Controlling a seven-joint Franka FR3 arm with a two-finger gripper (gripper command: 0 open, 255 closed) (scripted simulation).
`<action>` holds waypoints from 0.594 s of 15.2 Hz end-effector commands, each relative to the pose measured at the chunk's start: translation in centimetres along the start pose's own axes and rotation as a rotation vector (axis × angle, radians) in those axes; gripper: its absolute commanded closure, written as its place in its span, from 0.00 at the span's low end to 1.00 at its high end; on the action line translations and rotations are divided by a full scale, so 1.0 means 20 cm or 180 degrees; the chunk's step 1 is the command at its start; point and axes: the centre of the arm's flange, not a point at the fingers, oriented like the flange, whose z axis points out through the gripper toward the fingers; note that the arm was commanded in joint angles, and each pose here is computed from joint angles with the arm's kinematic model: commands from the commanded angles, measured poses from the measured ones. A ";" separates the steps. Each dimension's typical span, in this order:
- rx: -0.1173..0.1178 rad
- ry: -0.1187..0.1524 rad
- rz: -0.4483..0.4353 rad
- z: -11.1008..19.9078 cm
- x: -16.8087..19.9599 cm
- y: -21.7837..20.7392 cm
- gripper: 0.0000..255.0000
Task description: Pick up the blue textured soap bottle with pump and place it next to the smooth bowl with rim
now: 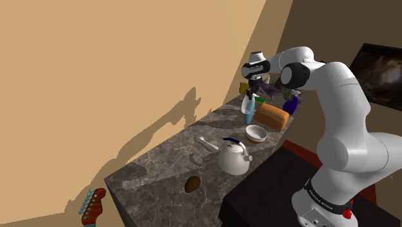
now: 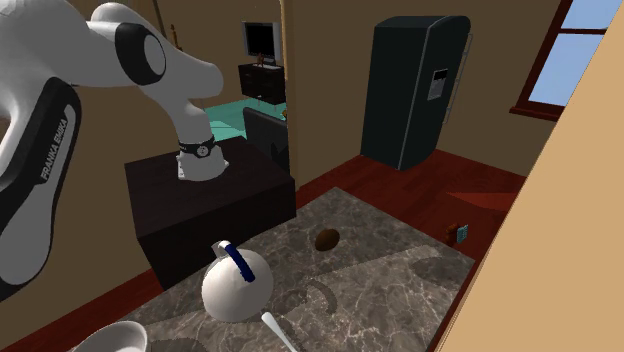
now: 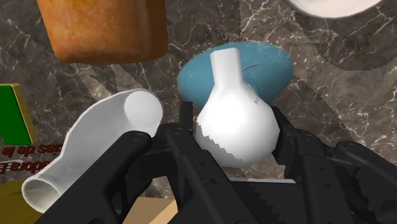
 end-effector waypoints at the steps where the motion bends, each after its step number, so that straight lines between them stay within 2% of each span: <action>1: -0.0002 0.0003 0.0001 0.04 0.01 -0.01 1.00; 9: -0.0002 0.0003 0.0001 0.07 0.01 -0.01 1.00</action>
